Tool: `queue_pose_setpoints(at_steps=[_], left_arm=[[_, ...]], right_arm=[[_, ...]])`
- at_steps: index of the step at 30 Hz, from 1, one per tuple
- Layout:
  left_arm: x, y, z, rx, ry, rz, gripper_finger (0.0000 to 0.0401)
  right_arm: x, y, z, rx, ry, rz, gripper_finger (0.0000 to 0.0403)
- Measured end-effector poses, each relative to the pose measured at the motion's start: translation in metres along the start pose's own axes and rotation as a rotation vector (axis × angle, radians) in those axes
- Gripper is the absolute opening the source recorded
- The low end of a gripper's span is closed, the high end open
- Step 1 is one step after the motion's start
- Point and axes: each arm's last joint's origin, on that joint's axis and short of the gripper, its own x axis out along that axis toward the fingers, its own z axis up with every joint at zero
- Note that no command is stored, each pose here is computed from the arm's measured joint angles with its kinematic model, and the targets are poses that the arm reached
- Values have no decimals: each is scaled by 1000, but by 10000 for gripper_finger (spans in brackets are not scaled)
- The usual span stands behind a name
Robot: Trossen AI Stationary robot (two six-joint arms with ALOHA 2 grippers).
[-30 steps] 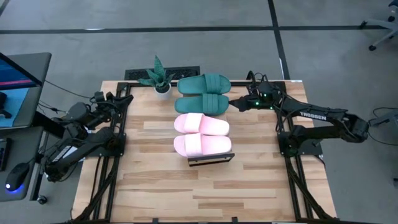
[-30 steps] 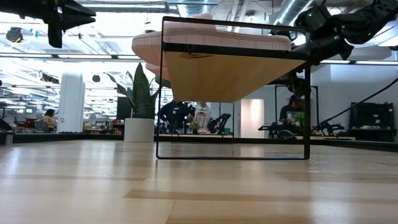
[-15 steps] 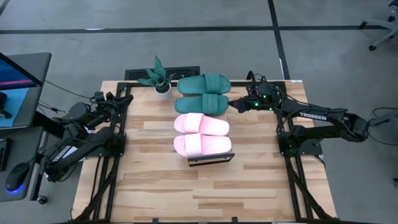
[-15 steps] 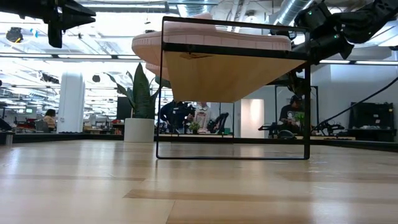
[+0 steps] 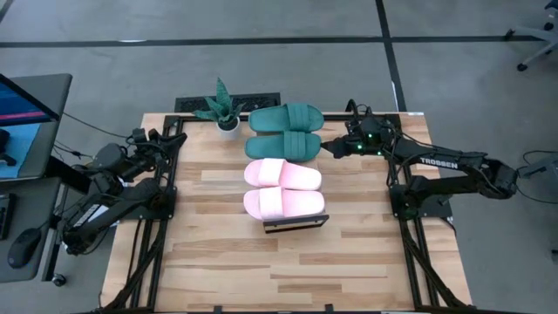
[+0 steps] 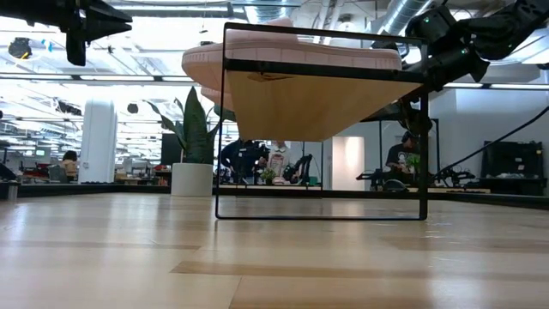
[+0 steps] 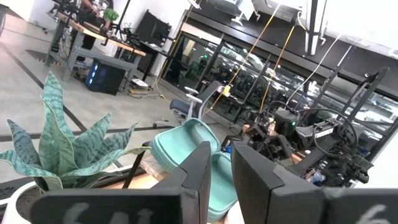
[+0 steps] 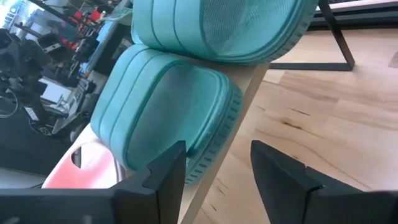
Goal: Pick and place slides into the shelf
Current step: Adjust the slippers on the shelf
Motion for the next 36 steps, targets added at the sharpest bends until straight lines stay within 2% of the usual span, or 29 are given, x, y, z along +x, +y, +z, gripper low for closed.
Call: queue_pose_setpoints(at_steps=[17,36], left_arm=[[0,0,0,0,0,0,51],[0,0,0,0,-1,0,51]], right_arm=[[0,4,0,4,-13,26,168],[1,6,-2,-4,-20,16,183]])
